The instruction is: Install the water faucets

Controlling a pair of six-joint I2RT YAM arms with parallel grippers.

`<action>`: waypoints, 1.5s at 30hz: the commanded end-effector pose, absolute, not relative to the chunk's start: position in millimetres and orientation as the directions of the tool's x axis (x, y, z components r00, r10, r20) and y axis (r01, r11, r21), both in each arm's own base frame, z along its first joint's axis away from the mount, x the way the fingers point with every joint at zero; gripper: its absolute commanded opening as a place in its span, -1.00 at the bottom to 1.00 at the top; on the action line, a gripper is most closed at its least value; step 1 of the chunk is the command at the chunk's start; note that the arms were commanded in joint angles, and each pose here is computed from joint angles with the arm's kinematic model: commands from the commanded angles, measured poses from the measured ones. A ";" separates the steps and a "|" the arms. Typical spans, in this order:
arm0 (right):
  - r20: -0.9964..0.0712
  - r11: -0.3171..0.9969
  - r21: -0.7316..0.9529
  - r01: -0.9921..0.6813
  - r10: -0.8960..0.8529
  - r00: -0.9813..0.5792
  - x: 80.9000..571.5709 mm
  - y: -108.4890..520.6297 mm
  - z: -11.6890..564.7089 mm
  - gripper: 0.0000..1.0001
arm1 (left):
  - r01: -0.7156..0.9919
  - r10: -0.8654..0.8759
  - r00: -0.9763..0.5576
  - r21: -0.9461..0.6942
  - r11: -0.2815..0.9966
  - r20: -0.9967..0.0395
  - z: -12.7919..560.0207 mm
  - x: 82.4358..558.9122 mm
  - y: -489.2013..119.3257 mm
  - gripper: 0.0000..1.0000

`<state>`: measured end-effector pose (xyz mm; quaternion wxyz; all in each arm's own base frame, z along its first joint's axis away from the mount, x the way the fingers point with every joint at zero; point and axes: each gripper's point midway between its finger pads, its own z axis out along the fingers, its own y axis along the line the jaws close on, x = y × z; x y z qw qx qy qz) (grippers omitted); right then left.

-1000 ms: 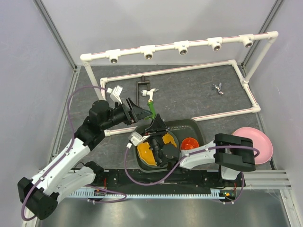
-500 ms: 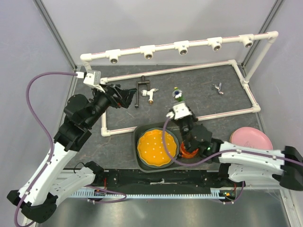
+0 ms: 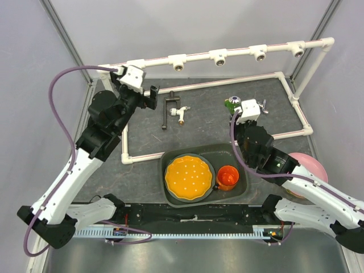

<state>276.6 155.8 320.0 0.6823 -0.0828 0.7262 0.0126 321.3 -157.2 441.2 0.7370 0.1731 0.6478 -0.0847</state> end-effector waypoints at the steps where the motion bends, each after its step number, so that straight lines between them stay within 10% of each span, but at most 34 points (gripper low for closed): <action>1: -0.992 0.986 0.031 -0.166 0.010 -0.127 283.8 155.3 322.7 -1.00 | 0.252 0.442 0.331 0.530 0.810 -0.834 458.8 340.1 -155.9 0.99; 15: -0.983 0.994 0.062 -0.088 0.045 -0.178 296.7 106.2 340.6 -1.00 | 0.010 0.775 0.334 0.825 0.565 -0.536 450.3 420.8 -167.4 0.80; 31: -0.995 0.992 0.104 0.070 0.104 0.002 304.1 70.4 392.6 -1.00 | -0.051 0.842 0.265 0.866 0.498 -0.469 419.4 473.0 -162.8 0.24; 45: -0.958 0.968 0.238 0.085 0.219 0.186 356.6 31.2 408.1 -1.00 | -0.031 0.810 0.263 0.835 0.550 -0.524 402.1 463.0 -157.5 -0.77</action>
